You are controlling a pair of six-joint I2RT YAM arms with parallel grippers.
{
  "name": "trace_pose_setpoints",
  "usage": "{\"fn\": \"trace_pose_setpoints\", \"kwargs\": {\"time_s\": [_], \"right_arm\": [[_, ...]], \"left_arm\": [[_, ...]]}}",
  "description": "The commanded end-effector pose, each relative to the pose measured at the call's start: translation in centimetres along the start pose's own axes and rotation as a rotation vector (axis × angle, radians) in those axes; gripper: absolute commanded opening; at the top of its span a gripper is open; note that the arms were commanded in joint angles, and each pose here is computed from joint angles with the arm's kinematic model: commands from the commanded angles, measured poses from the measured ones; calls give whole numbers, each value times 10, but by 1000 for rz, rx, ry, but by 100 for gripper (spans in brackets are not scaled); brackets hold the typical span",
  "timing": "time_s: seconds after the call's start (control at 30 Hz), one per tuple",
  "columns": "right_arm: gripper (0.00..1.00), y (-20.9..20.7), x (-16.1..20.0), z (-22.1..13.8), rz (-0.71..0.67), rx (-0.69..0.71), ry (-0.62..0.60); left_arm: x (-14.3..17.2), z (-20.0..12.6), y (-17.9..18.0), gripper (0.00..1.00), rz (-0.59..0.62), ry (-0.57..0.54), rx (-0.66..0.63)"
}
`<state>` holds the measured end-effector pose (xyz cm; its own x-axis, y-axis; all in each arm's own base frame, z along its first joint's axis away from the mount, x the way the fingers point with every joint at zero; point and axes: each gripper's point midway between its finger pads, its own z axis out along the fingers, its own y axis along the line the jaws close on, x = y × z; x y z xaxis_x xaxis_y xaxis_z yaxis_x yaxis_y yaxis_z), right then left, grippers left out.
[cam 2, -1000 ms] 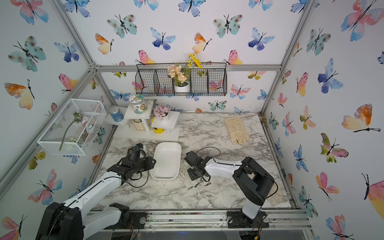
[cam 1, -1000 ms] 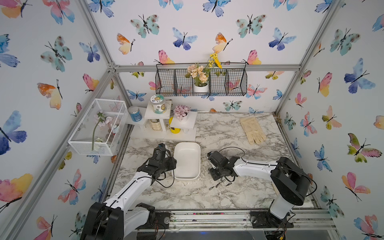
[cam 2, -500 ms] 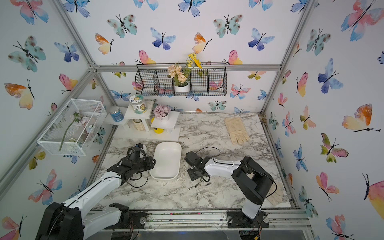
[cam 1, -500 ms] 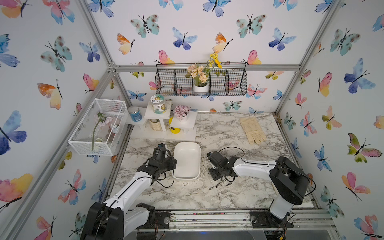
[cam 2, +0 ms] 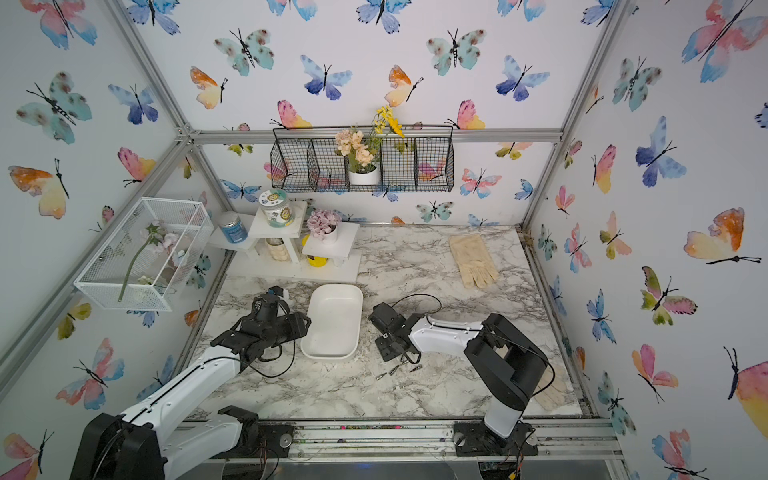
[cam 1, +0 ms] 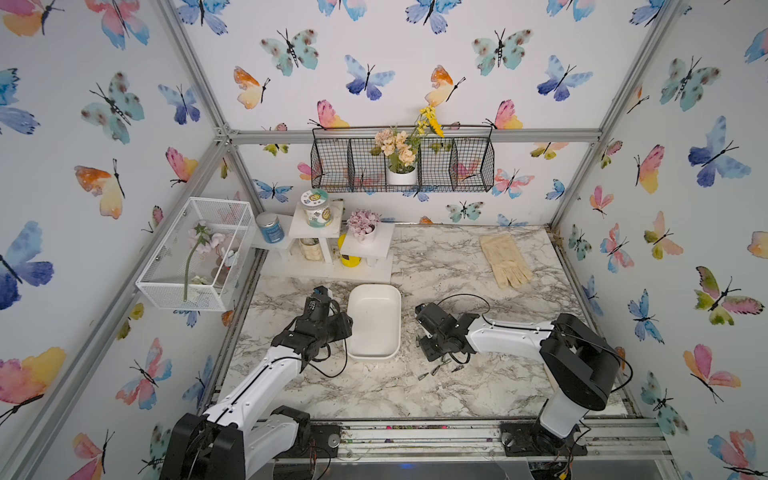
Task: Put the bit on the desktop into the storage box
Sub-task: Pick up the screwdriver bit from the center of the board, then place the screwdriver bit in the storage box.
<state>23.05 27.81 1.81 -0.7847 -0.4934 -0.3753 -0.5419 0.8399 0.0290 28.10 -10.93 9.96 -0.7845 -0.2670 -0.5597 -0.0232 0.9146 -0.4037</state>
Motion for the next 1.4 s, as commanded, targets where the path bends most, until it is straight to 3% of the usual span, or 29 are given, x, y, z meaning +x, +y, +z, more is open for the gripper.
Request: {"fn": "trace_pose_setpoints", "kwargs": {"time_s": [0.0, 0.37, 0.73, 1.13, 1.37], "right_arm": [[10, -6, -1, -15, 15, 28, -19], [10, 8, -55, -77, 30, -31, -165], [10, 66, -122, -99, -61, -203, -251], [11, 105, -150, -34, -116, -211, -179], [28, 102, -148, -18, -106, -179, -154]], "left_arm": [[-3, -7, 4, 57, -1, -26, -28], [-21, -29, 3, 99, -33, -123, -36], [-23, -35, 9, 99, -52, -149, -61], [-12, -32, 13, 99, -26, -112, -68], [-6, -23, 13, 99, -15, -78, -65]]}}
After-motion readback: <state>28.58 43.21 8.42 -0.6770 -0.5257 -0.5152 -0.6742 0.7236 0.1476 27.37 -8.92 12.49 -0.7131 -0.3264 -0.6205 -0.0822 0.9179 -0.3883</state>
